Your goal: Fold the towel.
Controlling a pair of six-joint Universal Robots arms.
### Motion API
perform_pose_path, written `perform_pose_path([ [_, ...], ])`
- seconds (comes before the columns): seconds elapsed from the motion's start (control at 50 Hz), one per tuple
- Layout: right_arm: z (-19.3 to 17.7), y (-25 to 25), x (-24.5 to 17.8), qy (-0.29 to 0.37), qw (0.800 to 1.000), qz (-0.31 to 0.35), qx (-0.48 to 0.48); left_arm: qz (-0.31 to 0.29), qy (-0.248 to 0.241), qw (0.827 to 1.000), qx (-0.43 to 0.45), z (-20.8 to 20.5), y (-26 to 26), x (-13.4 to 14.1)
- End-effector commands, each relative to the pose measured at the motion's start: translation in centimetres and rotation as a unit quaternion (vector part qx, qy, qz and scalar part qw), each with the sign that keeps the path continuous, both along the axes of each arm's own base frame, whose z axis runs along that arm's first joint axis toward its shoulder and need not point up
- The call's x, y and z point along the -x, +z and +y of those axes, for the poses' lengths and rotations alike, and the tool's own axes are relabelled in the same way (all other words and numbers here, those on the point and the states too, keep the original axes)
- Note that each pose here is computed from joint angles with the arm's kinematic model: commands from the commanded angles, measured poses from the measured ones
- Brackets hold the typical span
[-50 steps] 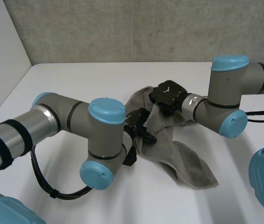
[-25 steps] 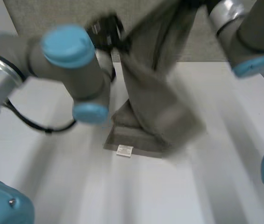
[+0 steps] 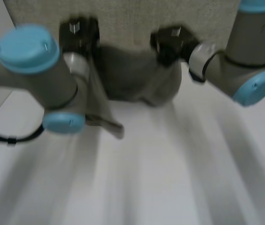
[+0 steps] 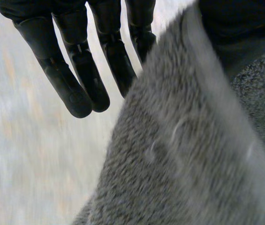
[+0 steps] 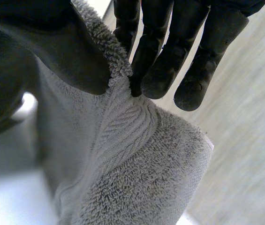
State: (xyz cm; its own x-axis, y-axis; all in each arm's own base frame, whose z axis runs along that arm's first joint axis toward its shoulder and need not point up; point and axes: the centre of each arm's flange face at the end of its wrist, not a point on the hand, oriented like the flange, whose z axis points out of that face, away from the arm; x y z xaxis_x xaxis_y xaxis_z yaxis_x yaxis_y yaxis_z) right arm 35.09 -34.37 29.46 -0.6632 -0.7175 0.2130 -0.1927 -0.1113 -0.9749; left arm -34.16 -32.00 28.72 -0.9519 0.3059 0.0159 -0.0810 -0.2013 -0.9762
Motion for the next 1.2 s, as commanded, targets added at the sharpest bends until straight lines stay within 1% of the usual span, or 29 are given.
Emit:
perform_pose_path([
  [0.02,2.7,-6.9,1.1,0.012,0.992,0.089,-0.092,-0.086,0.008,0.988,-0.128,2.2,-9.5,-2.8],
  [0.08,4.1,-8.1,2.1,0.013,0.989,0.110,-0.099,-0.093,0.014,0.985,-0.141,2.3,-10.5,-3.4],
  [0.12,4.8,-8.0,2.6,0.012,0.989,0.110,-0.096,-0.101,0.025,0.982,-0.157,2.2,-11.7,-4.4],
  [0.16,6.2,-7.2,3.5,0.008,0.991,0.103,-0.080,-0.102,0.029,0.981,-0.161,2.1,-12.0,-4.8],
  [0.18,6.2,-7.2,3.5,0.008,0.991,0.103,-0.080,-0.102,0.032,0.981,-0.164,2.0,-12.2,-5.0],
  [0.26,8.1,-7.0,4.5,0.004,0.993,0.093,-0.072,-0.101,0.034,0.981,-0.162,2.0,-12.2,-5.1],
  [0.34,9.0,-6.5,5.6,-0.005,0.995,0.081,-0.065,-0.094,0.035,0.983,-0.151,1.8,-12.0,-5.0],
  [0.38,9.7,-6.6,6.8,-0.019,0.995,0.072,-0.065,-0.090,0.035,0.985,-0.144,1.7,-11.9,-4.9],
  [0.5,10.1,-7.0,7.7,-0.039,0.996,0.040,-0.063,-0.088,0.035,0.986,-0.138,2.0,-12.0,-4.7],
  [0.54,9.6,-6.1,9.0,-0.069,0.996,0.000,-0.052,-0.095,0.032,0.984,-0.149,2.7,-12.6,-4.8],
  [0.56,9.6,-6.1,9.0,-0.069,0.996,0.000,-0.052,-0.095,0.032,0.984,-0.149,2.7,-12.7,-4.8],
  [0.6,8.3,-4.9,11.3,-0.119,0.991,-0.047,-0.031,-0.103,0.030,0.981,-0.160,3.4,-13.3,-5.1],
  [0.62,8.3,-4.8,11.3,-0.119,0.991,-0.047,-0.030,-0.103,0.030,0.981,-0.160,3.4,-13.3,-5.1],
  [0.66,7.3,-3.6,12.8,-0.154,0.985,-0.077,-0.003,-0.108,0.028,0.980,-0.167,3.9,-13.7,-5.1],
  [0.76,6.8,-2.2,14.0,-0.179,0.979,-0.094,0.019,-0.109,0.025,0.979,-0.168,5.2,-13.1,-5.6],
  [0.9,7.0,-1.2,14.4,-0.184,0.978,-0.098,0.030,-0.094,0.039,0.984,-0.147,5.3,-10.6,-6.7],
  [1.02,8.2,0.5,14.4,-0.178,0.977,-0.105,0.044,-0.078,0.042,0.988,-0.123,5.8,-8.1,-7.4],
  [1.1,9.2,2.1,14.5,-0.175,0.976,-0.113,0.065,-0.074,0.040,0.990,-0.116,6.1,-7.4,-7.5],
  [1.2,9.7,2.5,14.5,-0.169,0.977,-0.113,0.066,-0.083,0.036,0.988,-0.126,6.9,-7.6,-7.7],
])
